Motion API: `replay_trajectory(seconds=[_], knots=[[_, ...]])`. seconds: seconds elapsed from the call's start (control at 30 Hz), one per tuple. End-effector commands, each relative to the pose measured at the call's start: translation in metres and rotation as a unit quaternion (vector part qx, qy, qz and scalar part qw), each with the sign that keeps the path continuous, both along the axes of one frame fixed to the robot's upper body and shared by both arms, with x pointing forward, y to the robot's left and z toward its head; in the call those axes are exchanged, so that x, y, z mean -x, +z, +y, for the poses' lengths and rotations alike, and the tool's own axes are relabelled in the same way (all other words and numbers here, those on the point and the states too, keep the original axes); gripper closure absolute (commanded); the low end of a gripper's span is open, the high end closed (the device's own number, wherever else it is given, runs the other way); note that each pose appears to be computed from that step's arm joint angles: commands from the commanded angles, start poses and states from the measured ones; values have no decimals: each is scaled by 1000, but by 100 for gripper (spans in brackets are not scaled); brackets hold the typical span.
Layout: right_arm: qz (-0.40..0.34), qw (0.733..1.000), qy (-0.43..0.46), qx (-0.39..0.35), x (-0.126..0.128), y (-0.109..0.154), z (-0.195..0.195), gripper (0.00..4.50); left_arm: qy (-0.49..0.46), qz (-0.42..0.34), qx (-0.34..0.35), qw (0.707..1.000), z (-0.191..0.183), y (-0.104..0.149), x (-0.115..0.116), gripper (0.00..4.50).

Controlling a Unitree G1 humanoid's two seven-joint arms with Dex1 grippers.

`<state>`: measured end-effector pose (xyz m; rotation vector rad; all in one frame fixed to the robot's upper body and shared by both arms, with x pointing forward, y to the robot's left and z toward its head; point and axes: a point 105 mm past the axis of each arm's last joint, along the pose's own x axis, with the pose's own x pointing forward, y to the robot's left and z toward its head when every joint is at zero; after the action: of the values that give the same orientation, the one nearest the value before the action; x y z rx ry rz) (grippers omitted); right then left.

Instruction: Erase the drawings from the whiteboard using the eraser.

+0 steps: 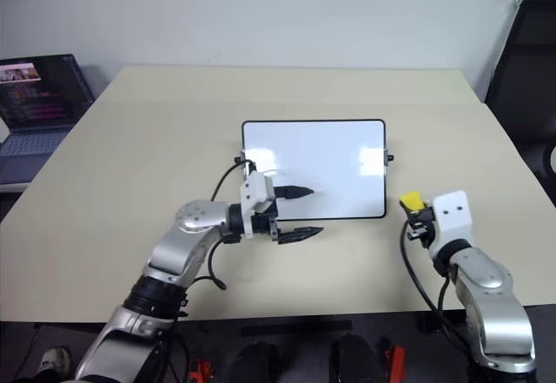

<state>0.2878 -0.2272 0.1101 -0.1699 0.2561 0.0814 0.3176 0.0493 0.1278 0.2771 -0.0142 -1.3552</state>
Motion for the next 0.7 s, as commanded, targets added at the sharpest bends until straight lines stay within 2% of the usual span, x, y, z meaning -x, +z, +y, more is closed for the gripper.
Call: replay_trajectory(seconds=[0.03, 0.2, 0.7], knots=[[0, 999, -38, -20, 7, 3, -7, 338, -48, -1, -3, 999, -7, 4, 7, 0], [8, 996, -73, -52, 7, -1, -15, 338, -72, 8, -15, 997, -7, -1, 12, 0], [37, 993, -67, -93, -4, -23, -4, 338, -65, -13, -24, 998, -7, -1, 13, 0]])
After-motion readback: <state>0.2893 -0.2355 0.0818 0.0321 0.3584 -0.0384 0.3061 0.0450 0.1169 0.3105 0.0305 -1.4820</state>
